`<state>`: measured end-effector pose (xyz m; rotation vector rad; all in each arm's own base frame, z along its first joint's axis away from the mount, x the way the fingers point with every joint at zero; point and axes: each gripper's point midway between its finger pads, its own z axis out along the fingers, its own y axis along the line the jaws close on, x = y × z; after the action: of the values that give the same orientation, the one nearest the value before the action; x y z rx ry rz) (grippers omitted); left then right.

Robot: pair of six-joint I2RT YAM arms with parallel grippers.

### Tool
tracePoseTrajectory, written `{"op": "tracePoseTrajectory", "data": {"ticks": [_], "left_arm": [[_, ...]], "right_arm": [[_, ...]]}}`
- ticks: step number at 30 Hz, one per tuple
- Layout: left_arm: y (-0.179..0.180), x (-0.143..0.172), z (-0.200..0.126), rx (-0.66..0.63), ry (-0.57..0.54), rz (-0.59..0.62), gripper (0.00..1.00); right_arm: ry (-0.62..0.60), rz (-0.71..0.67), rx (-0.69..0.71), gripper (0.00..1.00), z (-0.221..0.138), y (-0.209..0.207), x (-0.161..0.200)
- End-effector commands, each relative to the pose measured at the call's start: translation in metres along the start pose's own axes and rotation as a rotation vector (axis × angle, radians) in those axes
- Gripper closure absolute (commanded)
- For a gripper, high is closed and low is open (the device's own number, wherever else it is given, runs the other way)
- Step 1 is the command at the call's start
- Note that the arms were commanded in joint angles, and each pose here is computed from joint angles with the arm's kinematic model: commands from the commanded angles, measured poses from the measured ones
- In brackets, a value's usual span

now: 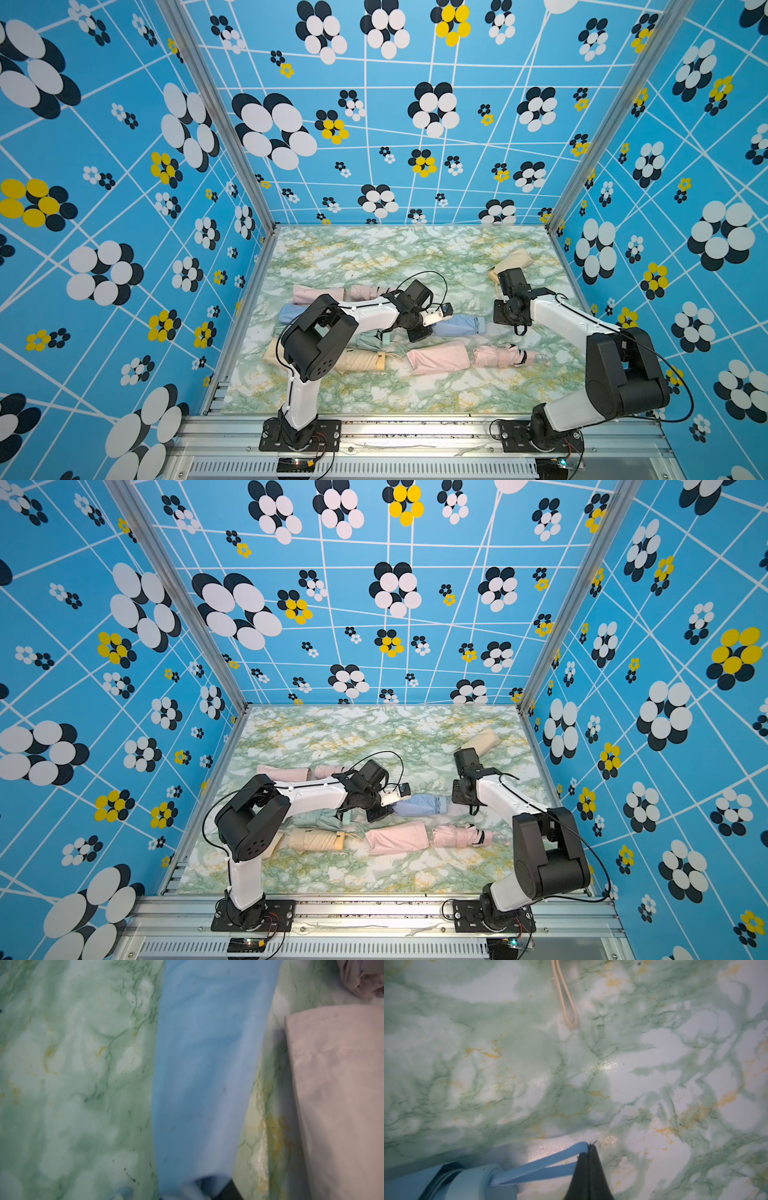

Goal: Take umbrellas out of sleeves
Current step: Take out the umbrella from the umbrella sleeve.

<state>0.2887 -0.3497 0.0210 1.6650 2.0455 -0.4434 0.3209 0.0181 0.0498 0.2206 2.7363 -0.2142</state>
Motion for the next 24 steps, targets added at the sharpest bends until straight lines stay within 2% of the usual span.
{"op": "tracePoseTrajectory", "data": {"ticks": [1,5,9,24], "left_arm": [[-0.009,0.036,0.001,0.026,0.124,-0.042,0.84],[-0.008,0.037,0.0,0.012,0.125,-0.038,0.88],[-0.007,0.036,-0.002,0.011,0.126,-0.042,1.0],[-0.008,0.036,-0.005,0.004,0.128,-0.071,1.0]], "right_arm": [[-0.009,-0.004,0.011,1.0,-0.005,-0.005,-0.002],[-0.01,-0.01,0.017,1.0,-0.005,-0.006,-0.001],[-0.013,-0.016,0.025,1.0,-0.005,-0.008,-0.002],[-0.015,-0.013,0.07,1.0,-0.007,-0.02,-0.002]]}}
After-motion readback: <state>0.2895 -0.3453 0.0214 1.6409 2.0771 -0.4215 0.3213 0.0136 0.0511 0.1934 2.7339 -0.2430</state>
